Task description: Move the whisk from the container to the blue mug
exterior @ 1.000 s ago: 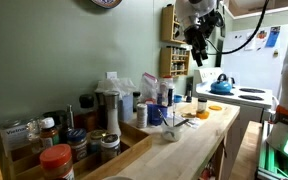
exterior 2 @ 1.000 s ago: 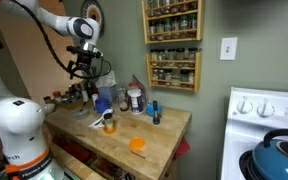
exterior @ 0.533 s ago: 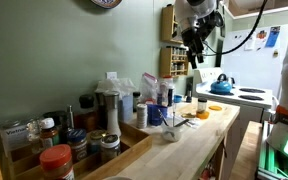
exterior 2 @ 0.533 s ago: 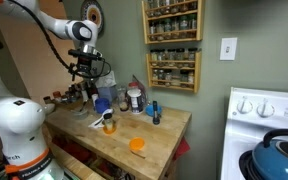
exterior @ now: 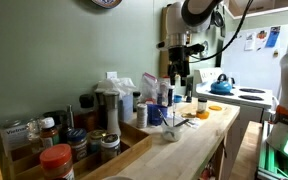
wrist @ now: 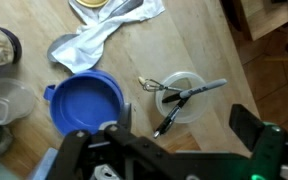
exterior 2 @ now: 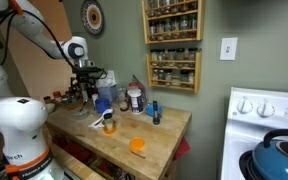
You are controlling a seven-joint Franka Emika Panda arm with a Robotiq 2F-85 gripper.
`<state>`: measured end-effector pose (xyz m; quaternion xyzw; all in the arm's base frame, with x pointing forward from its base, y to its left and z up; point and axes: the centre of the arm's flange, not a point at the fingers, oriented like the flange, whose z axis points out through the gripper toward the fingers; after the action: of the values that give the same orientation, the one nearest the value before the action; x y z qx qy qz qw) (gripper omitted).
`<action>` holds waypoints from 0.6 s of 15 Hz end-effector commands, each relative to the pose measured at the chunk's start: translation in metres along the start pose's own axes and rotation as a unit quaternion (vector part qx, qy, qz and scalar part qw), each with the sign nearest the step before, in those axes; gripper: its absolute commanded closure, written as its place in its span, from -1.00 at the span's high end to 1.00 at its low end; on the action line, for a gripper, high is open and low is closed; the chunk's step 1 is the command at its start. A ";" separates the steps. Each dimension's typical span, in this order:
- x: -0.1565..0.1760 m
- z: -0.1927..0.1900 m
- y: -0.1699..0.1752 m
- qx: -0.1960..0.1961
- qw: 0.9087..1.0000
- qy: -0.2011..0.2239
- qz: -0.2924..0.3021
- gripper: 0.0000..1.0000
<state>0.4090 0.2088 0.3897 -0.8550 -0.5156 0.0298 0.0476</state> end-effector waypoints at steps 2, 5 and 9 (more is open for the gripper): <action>0.006 0.022 -0.007 0.016 0.998 -0.011 -0.052 1.00; 0.008 0.027 -0.007 0.021 0.998 -0.014 -0.056 1.00; 0.018 0.037 -0.010 0.003 0.992 -0.010 -0.129 1.00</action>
<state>0.4066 0.2229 0.3670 -0.8143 -0.5762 0.0414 0.0569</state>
